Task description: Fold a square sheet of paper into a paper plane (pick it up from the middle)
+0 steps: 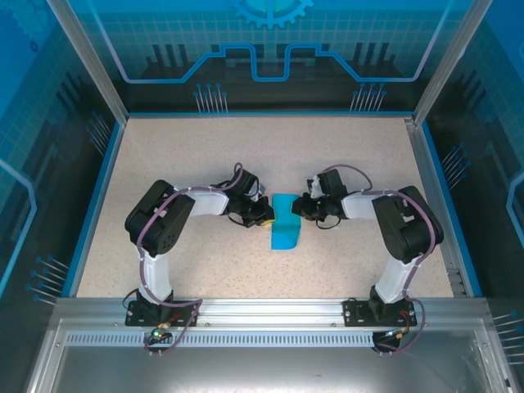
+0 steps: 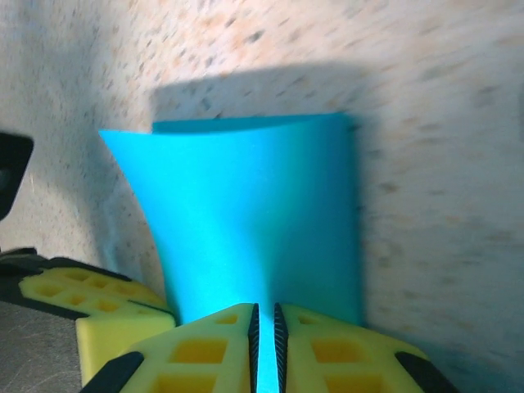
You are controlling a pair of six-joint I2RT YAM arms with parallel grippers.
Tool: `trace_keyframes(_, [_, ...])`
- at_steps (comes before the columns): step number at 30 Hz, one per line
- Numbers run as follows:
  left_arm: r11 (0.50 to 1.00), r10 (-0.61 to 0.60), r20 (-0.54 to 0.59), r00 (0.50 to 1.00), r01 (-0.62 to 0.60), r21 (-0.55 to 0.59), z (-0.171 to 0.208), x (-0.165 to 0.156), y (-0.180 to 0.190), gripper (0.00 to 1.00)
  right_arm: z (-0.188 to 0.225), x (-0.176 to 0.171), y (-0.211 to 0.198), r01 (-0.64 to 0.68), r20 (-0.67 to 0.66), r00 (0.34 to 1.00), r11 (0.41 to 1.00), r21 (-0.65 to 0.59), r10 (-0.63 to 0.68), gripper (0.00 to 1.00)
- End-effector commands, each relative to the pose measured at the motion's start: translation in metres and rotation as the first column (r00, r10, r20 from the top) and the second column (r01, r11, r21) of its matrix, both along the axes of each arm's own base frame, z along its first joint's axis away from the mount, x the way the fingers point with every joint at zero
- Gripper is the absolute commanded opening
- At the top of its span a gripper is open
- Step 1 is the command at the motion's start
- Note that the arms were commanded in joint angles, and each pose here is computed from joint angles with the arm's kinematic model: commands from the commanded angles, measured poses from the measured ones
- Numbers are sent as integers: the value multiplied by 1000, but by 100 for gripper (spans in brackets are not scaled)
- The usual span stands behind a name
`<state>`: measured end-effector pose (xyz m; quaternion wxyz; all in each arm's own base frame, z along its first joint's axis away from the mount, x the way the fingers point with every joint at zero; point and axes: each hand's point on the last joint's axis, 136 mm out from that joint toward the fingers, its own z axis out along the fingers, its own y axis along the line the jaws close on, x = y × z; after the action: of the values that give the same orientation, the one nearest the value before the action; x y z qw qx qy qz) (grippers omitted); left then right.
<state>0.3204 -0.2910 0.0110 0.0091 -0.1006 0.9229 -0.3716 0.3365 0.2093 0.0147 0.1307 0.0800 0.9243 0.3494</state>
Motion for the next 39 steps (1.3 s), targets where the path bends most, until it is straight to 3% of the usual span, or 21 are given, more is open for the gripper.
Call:
trace_keyframes(1, [970,48,-160,986,-8,243,-65,-37,44,0,3,10,-33,103,38,994,991,-82,-100,17])
trace_keyframes(7, [971,43,-155,987,-5,238,-61,-35,42,0,39,12,-9,32,117,993,999,-39,-27,18])
trace_keyframes(16, [970,45,-152,987,-7,242,-60,-34,43,0,24,22,24,-45,72,996,999,-16,46,18])
trace_keyframes(32, [967,41,-164,986,2,254,-61,-41,47,0,-18,46,-21,124,-9,992,987,-105,-126,17])
trace_keyframes(39, [967,41,-161,986,2,254,-60,-41,48,0,24,62,-32,179,114,979,977,-115,-166,18])
